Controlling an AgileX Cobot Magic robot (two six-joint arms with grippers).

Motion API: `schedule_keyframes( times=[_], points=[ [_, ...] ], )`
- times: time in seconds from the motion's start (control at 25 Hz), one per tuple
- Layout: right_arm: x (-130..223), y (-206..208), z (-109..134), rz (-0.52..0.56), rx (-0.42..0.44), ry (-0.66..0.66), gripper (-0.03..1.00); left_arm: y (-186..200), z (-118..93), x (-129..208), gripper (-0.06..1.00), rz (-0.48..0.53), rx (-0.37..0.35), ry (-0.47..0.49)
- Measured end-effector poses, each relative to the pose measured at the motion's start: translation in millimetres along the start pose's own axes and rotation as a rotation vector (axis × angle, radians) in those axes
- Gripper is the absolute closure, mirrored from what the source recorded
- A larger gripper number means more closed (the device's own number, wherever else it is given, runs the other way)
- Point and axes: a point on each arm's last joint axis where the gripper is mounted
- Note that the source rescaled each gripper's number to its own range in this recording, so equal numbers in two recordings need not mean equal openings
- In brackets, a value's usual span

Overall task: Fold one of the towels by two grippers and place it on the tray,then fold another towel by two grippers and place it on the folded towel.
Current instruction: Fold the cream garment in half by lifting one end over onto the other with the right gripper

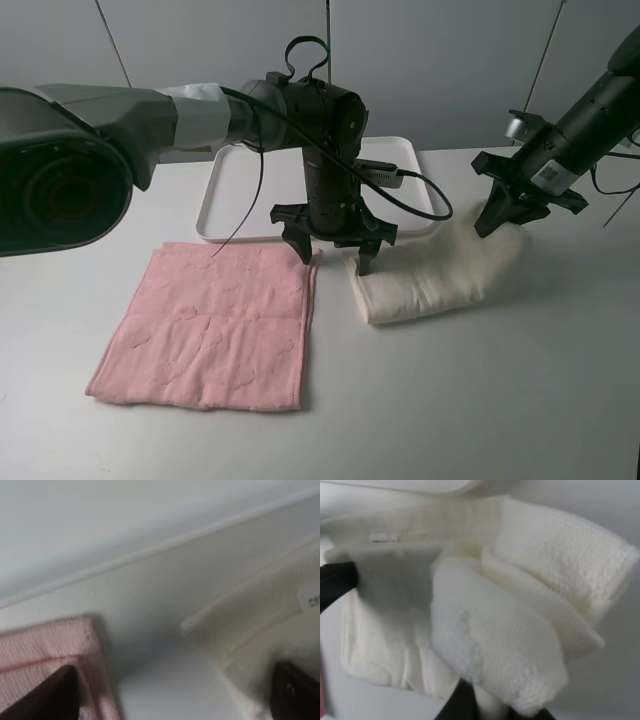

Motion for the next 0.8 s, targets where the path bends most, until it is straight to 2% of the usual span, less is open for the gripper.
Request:
schedule_keyframes(
  times=[0.28, 0.48, 0.8],
  points=[
    [7, 1, 10, 0.081, -0.105, -0.04, 0.91, 0, 4, -1, -0.04, 0.006, 0.009, 0.015],
    [4, -1, 18, 0.07, -0.211, -0.078, 0.91, -1, 10, -2, -0.04, 0.012, 0.016, 0.027],
    [9, -16, 15, 0.052, -0.283, -0.123, 0.91, -1, 19, -4, -0.04, 0.022, 0.038, 0.044]
  ],
)
Point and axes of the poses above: a point on each arm's last joint axis where the gripper is mounted, y pointing back along that axis away from the gripper, z along the wrist's bending axis when the last joint is at zero, x = y × z, and after that the axes turned 9 degrees about -y, right-handed
